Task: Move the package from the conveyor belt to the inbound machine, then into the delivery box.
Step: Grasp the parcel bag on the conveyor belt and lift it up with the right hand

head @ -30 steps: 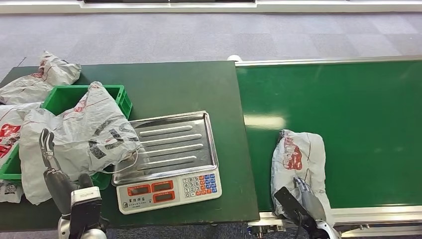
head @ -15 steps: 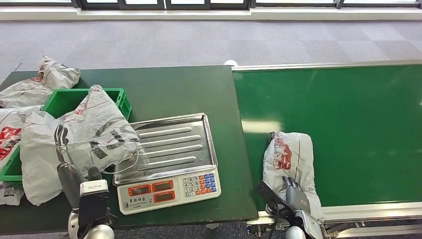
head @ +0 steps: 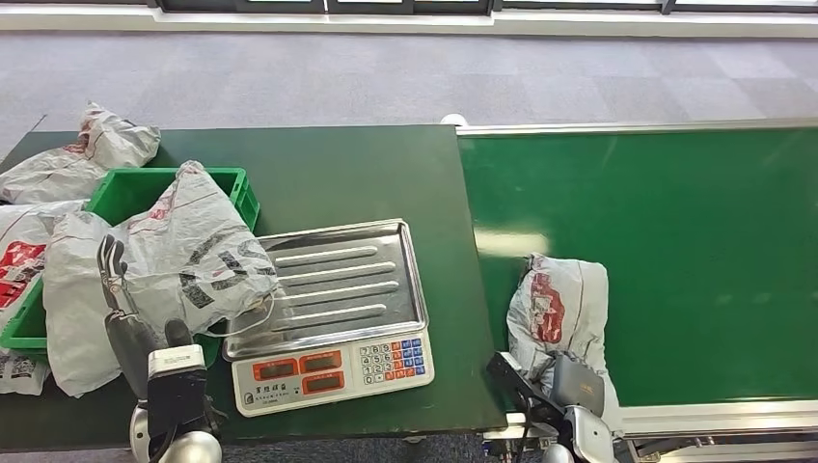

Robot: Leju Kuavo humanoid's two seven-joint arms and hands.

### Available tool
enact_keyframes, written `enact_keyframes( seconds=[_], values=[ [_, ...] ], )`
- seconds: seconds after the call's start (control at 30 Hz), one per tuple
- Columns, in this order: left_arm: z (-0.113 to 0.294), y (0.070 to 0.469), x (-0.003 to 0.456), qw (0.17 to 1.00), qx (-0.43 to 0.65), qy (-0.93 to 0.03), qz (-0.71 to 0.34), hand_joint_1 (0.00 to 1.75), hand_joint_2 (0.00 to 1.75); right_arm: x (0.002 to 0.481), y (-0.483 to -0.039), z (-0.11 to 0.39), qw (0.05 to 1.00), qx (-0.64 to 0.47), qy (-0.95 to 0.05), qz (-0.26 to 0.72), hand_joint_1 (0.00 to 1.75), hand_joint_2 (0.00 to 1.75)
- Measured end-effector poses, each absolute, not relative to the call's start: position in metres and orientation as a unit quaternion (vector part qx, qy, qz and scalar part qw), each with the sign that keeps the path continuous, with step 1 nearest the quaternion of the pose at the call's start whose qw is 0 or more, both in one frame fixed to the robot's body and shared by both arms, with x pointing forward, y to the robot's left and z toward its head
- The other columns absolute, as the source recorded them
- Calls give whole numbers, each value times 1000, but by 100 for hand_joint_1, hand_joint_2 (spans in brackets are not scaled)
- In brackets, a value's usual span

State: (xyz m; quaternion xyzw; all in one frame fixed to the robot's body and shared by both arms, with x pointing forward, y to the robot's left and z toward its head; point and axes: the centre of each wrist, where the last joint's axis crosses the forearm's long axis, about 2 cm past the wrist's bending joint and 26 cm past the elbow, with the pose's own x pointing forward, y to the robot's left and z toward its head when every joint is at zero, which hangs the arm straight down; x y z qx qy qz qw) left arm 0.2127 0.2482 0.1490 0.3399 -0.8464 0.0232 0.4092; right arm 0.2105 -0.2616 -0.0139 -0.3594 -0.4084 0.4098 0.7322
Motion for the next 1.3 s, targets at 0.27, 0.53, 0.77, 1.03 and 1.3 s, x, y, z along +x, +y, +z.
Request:
enact_keyframes(
  seconds=[0.27,0.53,0.77,1.03,1.3],
  values=[
    [149,248,213,411,335,-848,25,0,0,208,-264,-11,725,-365,-417,410,175,175],
    [149,248,213,409,329,-851,24,0,0,210,-270,-5,715,-384,-437,388,175,175],
    [149,249,213,403,326,-855,24,0,0,243,-289,40,630,-468,-504,360,175,175],
    [146,243,214,394,316,-862,32,0,0,342,-276,166,473,-551,-598,339,175,175],
    [144,241,215,393,299,-867,60,0,0,413,-207,260,364,-427,-724,400,175,175]
  ],
)
